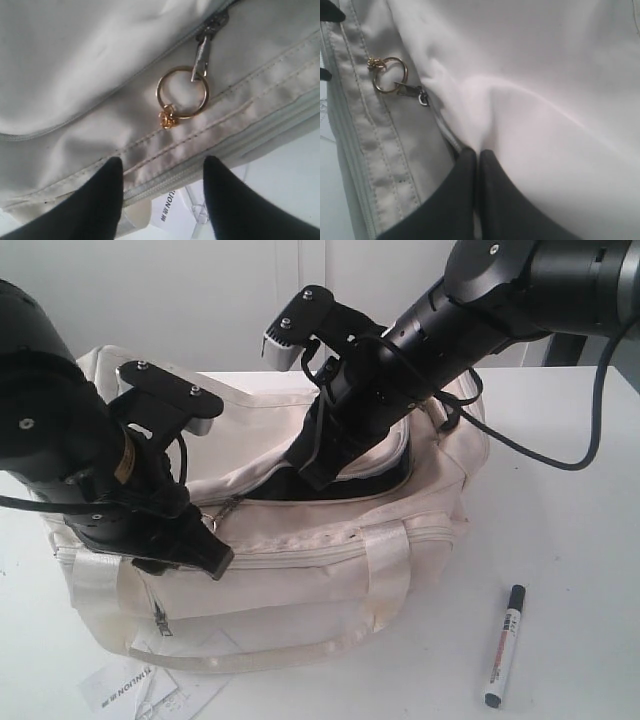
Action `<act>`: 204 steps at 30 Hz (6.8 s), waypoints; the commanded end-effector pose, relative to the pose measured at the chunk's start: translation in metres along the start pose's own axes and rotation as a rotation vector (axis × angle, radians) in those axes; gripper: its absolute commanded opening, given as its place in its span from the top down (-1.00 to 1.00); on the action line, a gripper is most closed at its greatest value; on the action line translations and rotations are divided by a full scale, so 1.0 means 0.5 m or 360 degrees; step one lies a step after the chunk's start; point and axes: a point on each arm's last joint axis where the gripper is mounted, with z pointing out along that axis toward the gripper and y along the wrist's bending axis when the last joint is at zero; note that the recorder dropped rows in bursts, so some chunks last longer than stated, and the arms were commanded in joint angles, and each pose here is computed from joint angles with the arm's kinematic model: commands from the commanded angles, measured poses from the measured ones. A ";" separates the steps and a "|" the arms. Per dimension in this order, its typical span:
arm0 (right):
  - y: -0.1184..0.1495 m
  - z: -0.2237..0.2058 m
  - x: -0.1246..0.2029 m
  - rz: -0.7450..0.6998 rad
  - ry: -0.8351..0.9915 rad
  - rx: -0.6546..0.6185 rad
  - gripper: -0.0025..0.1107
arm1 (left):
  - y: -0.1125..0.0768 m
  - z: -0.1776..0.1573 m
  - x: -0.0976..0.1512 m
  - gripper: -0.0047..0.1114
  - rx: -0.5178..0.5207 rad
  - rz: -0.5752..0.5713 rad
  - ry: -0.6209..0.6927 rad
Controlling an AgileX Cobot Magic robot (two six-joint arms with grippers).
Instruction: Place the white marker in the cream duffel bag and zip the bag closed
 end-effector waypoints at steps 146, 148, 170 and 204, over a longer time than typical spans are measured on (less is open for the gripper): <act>-0.007 -0.012 -0.006 0.0052 -0.0053 0.0076 0.96 | 0.074 -0.007 0.007 0.92 -0.0401 0.0259 0.0099; -0.007 -0.012 -0.006 0.0052 -0.0053 0.0076 0.96 | 0.075 -0.008 0.010 0.92 -0.0414 0.0258 0.0122; -0.003 -0.012 -0.004 0.0136 -0.0033 0.0039 0.96 | 0.079 -0.018 0.018 0.92 -0.0398 0.0489 0.0176; -0.003 -0.012 0.000 0.0147 -0.0005 0.0041 0.96 | 0.144 -0.019 0.012 0.92 -0.0103 0.0431 0.0055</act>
